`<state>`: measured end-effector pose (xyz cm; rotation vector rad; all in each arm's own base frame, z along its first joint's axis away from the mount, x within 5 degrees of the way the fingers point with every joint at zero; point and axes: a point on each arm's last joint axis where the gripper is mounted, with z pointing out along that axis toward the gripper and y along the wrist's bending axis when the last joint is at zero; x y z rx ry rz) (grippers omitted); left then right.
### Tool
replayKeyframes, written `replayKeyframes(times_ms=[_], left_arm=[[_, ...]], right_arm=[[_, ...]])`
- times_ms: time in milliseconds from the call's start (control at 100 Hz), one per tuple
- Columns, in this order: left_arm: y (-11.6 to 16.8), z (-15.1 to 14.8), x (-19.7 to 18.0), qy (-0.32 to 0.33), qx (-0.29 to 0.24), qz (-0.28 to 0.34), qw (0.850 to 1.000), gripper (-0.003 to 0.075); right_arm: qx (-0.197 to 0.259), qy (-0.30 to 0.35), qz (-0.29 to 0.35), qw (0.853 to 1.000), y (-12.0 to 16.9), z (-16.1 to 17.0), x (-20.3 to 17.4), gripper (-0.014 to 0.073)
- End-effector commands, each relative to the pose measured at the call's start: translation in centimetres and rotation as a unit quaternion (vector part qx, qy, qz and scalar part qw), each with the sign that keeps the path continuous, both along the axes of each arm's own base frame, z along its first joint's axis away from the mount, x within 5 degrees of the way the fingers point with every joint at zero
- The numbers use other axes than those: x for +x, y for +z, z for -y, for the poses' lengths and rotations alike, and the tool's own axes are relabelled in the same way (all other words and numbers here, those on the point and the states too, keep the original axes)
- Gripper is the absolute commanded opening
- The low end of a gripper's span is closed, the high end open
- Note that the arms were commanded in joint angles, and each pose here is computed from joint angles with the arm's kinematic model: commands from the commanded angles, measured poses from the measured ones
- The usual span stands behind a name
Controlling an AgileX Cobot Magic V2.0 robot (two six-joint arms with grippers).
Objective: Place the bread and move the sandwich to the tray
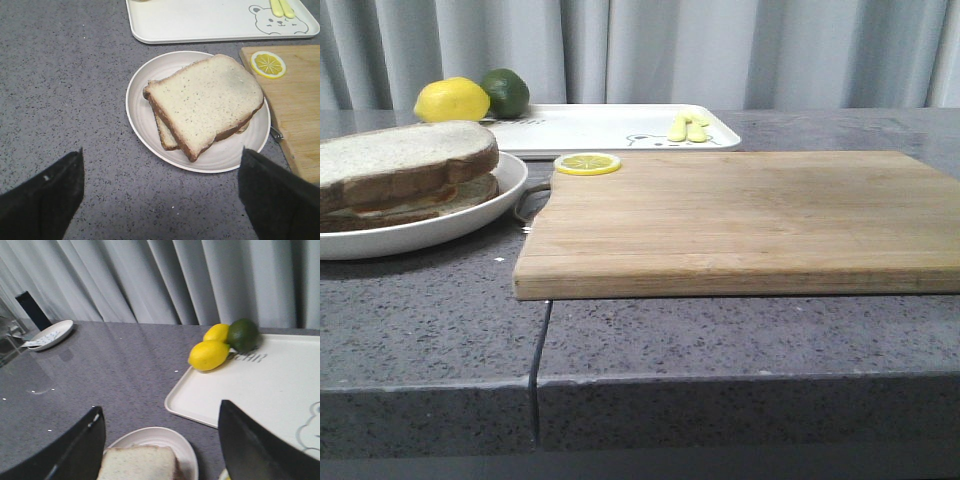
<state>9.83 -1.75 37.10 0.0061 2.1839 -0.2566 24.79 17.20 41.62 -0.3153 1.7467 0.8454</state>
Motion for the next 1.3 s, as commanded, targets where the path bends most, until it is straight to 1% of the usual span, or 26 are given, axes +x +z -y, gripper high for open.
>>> replayKeyframes(times_ms=[0, 40, 90, 110, 140, 230, 320, 370, 460, 520, 630, 830, 1050, 1170, 1290], left_arm=[[1.4, 0.1, 0.3, 0.0, -0.012, 0.044, 0.999, 0.0584], [1.4, 0.1, 0.3, 0.0, -0.012, 0.044, 0.999, 0.0585], [1.4, 0.1, 0.3, 0.0, -0.012, 0.044, 0.999, 0.0584], [1.4, 0.1, 0.3, 0.0, -0.012, 0.044, 0.999, 0.0584], [1.4, 0.1, 0.3, 0.0, -0.012, 0.044, 0.999, 0.0584], [1.4, 0.1, 0.3, 0.0, -0.012, 0.044, 0.999, 0.0584], [1.4, 0.1, 0.3, 0.0, -0.012, 0.044, 0.999, 0.0584], [1.4, 0.1, 0.3, 0.0, -0.012, 0.044, 0.999, 0.0584], [1.4, 0.1, 0.3, 0.0, -0.012, 0.044, 0.999, 0.0585], [1.4, 0.1, 0.3, 0.0, -0.012, 0.044, 0.999, 0.0584], [1.4, 0.1, 0.3, 0.0, -0.012, 0.044, 0.999, 0.0584], [1.4, 0.1, 0.3, 0.0, -0.012, 0.044, 0.999, 0.0584], [1.4, 0.1, 0.3, 0.0, -0.012, 0.044, 0.999, 0.0584], [1.4, 0.1, 0.3, 0.0, -0.012, 0.044, 0.999, 0.0584], [1.4, 0.1, 0.3, 0.0, -0.012, 0.044, 0.999, 0.0585]], right_arm=[[-0.012, -0.033, 0.048, 0.998, 2.4, 2.9, -1.7, 0.0492], [-0.018, -0.045, 0.053, 0.997, 2.6, 3.9, -2.3, 0.0492], [-0.04, -0.061, 0.062, 0.995, 2.4, 5.1, -3.1, 0.0492], [-0.04, -0.067, 0.065, 0.995, 2.5, 5.6, -3.5, 0.0492], [-0.055, -0.08, 0.071, 0.993, 2.3, 6.3, -3.9, 0.0492], [-0.078, -0.113, 0.095, 0.986, 2.1, 8.4, -5.7, 0.0492], [-0.087, -0.141, 0.124, 0.978, 2.0, 10.1, -7.9, 0.0492], [-0.096, -0.157, 0.139, 0.973, 1.5, 10.9, -8.9, 0.0492], [-0.099, -0.18, 0.172, 0.963, 1.0, 12.2, -11.3, 0.0492], [-0.104, -0.191, 0.19, 0.957, 0.4, 13.0, -12.8, 0.0492], [-0.116, -0.204, 0.203, 0.951, -1.3, 13.9, -14.8, 0.0492], [-0.125, -0.218, 0.197, 0.948, -4.8, 14.9, -17.1, 0.0492], [-0.141, -0.226, 0.17, 0.949, -8.4, 15.3, -18.1, 0.0492], [-0.149, -0.222, 0.154, 0.951, -9.4, 15.3, -18.0, 0.0489], [-0.148, -0.223, 0.157, 0.951, -9.4, 15.3, -18.0, 0.0489]])
